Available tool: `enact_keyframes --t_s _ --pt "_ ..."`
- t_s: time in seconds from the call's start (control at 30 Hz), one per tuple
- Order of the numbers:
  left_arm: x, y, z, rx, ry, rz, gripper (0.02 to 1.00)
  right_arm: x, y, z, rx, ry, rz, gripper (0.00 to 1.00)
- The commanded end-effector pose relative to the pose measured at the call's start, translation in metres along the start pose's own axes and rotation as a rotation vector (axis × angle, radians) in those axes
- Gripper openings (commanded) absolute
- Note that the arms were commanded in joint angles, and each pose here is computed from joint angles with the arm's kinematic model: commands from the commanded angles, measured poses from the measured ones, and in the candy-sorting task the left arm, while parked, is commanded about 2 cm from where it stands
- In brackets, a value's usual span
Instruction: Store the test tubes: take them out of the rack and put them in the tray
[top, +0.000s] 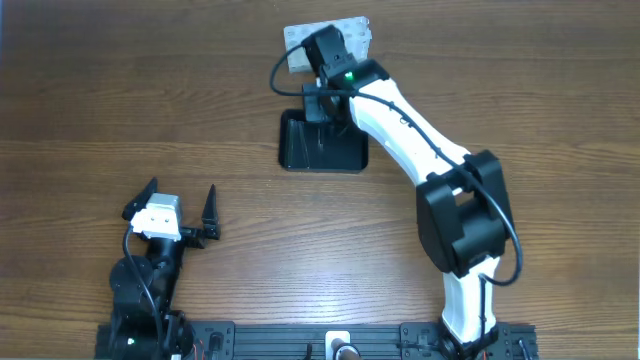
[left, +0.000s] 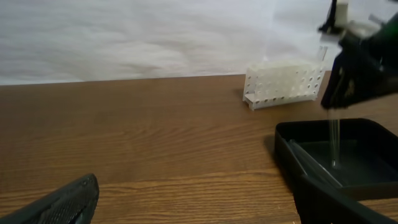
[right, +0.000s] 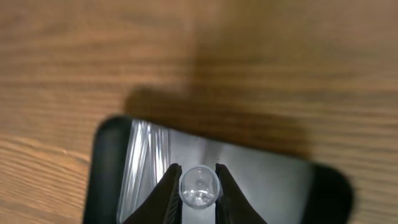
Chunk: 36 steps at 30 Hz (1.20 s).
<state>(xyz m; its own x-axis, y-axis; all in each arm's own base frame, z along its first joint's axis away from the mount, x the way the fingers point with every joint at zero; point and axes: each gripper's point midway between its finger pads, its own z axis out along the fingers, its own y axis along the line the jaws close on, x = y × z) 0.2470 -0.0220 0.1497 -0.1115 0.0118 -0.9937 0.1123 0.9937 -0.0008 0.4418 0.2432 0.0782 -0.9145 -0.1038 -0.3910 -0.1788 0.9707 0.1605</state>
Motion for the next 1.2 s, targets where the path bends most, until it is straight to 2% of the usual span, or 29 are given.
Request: enact_keyframes --t_s 0.03,0.33,0.63,0.83,1.0,1.2 --pt "0.002 0.0 0.0 0.005 0.001 0.01 1.0 0.004 0.006 0.005 -0.049 0.024 0.029 0.137" --pt "0.002 0.0 0.0 0.005 0.001 0.01 1.0 0.025 -0.004 0.032 -0.014 0.11 0.075 0.169" --pt "0.002 0.0 0.0 0.004 0.001 0.01 1.0 0.026 -0.01 0.034 -0.005 0.121 0.086 0.321" --pt "0.002 0.0 0.0 0.005 0.001 0.01 1.0 0.017 -0.008 0.032 -0.018 0.088 0.082 0.362" --pt "0.002 0.0 0.0 0.004 0.001 0.01 1.0 0.005 0.006 0.014 -0.097 0.059 0.011 0.371" --pt "0.002 0.0 0.0 0.004 0.001 0.01 1.0 -0.02 0.013 -0.029 -0.128 -0.047 -0.068 0.415"
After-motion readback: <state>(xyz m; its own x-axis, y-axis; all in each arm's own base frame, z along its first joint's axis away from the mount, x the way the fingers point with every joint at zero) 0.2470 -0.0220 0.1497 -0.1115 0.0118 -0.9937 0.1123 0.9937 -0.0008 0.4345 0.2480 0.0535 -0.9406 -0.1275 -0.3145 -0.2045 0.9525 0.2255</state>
